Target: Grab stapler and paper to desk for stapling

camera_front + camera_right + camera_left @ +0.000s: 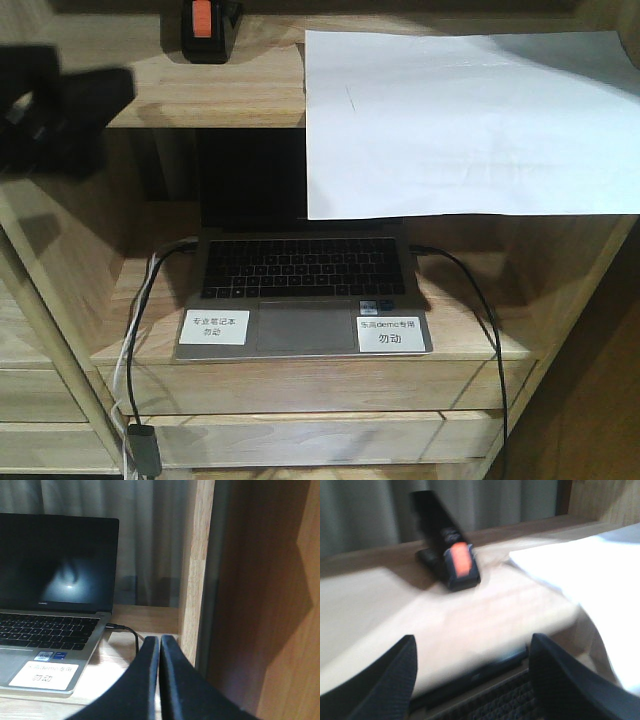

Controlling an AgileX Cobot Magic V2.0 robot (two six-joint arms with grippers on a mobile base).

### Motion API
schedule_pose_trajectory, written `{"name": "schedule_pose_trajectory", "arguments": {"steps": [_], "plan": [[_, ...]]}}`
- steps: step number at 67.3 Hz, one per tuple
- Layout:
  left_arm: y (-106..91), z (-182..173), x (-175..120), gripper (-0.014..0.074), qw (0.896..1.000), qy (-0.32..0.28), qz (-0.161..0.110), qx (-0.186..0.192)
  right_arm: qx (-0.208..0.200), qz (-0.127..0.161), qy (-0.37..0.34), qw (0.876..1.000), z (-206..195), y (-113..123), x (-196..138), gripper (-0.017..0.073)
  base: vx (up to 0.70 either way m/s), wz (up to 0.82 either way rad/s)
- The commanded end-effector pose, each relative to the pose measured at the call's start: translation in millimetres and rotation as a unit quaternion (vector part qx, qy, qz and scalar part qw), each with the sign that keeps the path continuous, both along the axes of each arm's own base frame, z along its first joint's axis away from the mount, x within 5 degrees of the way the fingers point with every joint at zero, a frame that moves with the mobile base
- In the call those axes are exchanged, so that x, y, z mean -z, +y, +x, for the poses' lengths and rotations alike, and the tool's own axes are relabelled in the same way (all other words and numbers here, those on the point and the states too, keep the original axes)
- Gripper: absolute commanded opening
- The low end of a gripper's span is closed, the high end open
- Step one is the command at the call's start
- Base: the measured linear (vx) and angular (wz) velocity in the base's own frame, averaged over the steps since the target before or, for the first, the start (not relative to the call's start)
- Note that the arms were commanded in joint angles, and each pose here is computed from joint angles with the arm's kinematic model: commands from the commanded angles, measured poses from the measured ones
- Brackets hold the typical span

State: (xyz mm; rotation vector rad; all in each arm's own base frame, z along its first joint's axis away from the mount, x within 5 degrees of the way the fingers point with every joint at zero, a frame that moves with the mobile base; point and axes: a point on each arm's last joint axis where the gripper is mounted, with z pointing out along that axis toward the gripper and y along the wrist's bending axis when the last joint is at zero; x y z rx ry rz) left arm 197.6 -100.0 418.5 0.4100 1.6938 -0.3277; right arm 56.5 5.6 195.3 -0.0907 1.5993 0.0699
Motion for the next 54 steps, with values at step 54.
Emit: {"name": "schedule_pose_trajectory", "arguments": {"steps": [54], "plan": [[-57.4, 127, -102, 0.0552, 0.997, 0.037, -0.029, -0.057, -0.002, -0.003, -0.029, 1.000, 0, 0, 1, -0.0009, 0.00, 0.00]]}}
